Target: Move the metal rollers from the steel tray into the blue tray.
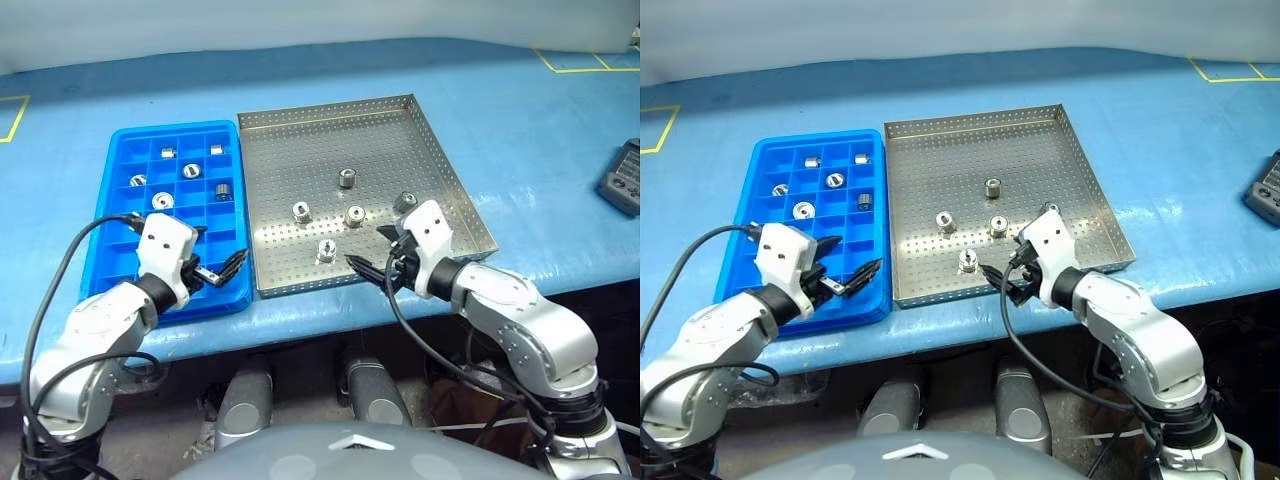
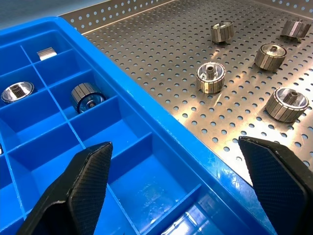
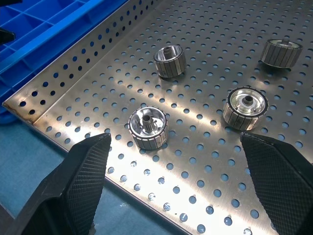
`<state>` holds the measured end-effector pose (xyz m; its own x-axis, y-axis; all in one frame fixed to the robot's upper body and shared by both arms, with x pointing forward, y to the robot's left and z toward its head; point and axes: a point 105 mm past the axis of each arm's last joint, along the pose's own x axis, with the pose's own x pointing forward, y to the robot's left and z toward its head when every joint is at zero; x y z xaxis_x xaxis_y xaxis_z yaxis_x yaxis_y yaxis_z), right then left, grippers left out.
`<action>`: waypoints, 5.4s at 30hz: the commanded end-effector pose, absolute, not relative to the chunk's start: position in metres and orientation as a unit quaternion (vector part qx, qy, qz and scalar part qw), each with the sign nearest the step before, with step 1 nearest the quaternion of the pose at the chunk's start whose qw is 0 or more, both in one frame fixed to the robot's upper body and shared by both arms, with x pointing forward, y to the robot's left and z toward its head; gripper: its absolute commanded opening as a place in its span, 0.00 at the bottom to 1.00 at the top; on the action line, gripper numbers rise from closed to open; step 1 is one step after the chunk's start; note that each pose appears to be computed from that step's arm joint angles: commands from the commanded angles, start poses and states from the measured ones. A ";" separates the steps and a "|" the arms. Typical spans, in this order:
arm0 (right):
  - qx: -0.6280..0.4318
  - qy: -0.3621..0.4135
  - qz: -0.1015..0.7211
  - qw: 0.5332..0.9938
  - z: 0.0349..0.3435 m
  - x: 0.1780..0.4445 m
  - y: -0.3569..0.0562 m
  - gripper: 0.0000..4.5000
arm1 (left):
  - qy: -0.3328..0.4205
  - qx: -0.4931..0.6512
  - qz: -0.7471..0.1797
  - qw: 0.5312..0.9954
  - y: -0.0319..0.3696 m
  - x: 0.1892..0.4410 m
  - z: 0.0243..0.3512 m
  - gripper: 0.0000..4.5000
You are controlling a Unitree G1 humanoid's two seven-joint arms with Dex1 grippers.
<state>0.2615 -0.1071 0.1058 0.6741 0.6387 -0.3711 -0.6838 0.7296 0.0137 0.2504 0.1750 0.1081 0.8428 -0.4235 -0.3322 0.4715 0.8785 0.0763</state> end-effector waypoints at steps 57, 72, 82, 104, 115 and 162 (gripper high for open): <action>-0.078 0.140 0.353 0.922 0.105 0.263 -0.081 0.99 | 0.188 0.167 -0.396 0.883 0.070 0.390 0.088 1.00; -0.083 0.130 0.356 0.922 0.108 0.268 -0.075 1.00 | 0.183 0.169 -0.400 0.882 0.078 0.379 0.092 0.38; -0.085 0.107 0.396 0.908 0.115 0.269 -0.054 1.00 | 0.015 0.075 -0.216 0.973 0.143 0.369 0.165 0.38; -0.073 0.049 0.443 0.892 0.122 0.266 -0.020 1.00 | 0.069 0.086 0.132 0.985 0.298 0.324 0.116 0.38; -0.075 0.056 0.421 0.902 0.118 0.268 -0.026 1.00 | 0.091 0.075 0.176 0.977 0.297 0.316 0.109 0.38; -0.059 0.111 0.315 0.941 0.102 0.256 -0.088 1.00 | 0.168 0.246 -0.510 0.807 0.044 0.318 0.075 0.63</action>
<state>0.2549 -0.0916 0.0868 0.7668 0.5666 -0.3015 -0.5990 0.8005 -0.0192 0.3184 0.0477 0.0676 0.4279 -0.7258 -0.5386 0.9017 0.3840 0.1989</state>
